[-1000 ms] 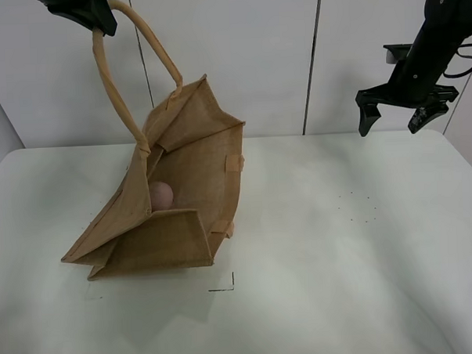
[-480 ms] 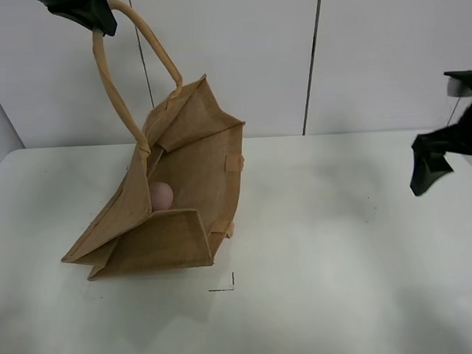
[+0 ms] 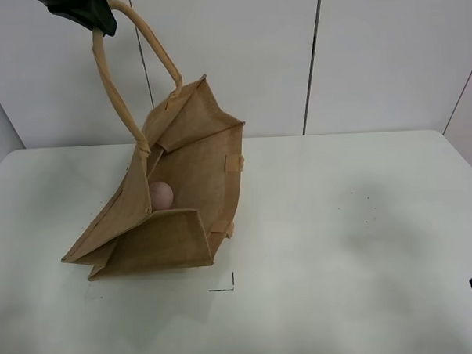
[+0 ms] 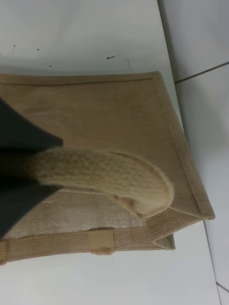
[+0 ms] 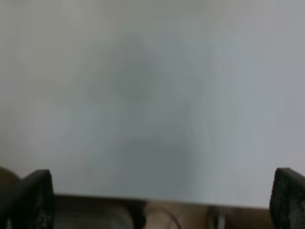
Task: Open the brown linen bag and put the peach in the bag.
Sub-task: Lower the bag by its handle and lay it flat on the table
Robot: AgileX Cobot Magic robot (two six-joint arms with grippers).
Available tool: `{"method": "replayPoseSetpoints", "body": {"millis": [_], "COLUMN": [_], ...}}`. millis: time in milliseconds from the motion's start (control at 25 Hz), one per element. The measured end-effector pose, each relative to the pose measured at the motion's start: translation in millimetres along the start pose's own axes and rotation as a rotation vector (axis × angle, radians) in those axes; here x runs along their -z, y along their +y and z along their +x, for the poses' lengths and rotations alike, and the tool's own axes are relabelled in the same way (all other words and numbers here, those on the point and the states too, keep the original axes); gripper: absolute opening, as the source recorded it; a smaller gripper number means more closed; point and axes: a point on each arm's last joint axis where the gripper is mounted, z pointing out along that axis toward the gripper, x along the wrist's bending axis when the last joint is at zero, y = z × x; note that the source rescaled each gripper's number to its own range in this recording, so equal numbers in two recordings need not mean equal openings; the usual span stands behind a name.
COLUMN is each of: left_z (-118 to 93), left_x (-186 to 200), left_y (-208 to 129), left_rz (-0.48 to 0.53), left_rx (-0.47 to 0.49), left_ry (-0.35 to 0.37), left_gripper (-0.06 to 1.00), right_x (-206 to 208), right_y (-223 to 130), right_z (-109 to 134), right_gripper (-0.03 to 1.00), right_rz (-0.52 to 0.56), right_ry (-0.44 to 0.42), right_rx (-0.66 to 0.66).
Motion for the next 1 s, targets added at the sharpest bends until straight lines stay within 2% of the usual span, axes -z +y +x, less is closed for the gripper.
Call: {"method": "replayPoseSetpoints", "body": {"millis": [80, 280, 560, 800, 1000], "left_z": [0.0, 0.0, 0.0, -1.5, -8.6], "left_x": [0.0, 0.0, 0.0, -6.1, -42.6], "left_y": [0.0, 0.0, 0.0, -3.3, -12.5], "left_rz": [0.000, 0.000, 0.000, 0.026, 0.136], "left_rx": [0.000, 0.000, 0.000, 0.005, 0.029], "left_ry": [0.000, 0.000, 0.000, -0.017, -0.083], "left_gripper": [0.00, 0.00, 0.00, 0.00, 0.00], "right_x": [5.5, 30.6, 53.6, 55.7, 55.7], "right_y": [-19.6, -43.3, -73.4, -77.2, -77.2], "right_z": [1.3, 3.3, 5.8, 5.6, 5.6], "right_gripper": [1.00, 1.00, 1.00, 1.00, 1.00], "right_rz": [-0.084, -0.323, -0.566, -0.594, -0.594], "right_ry": [-0.006, -0.030, -0.051, -0.057, -0.057], "right_rx": [0.005, 0.021, 0.035, 0.036, 0.036]}}
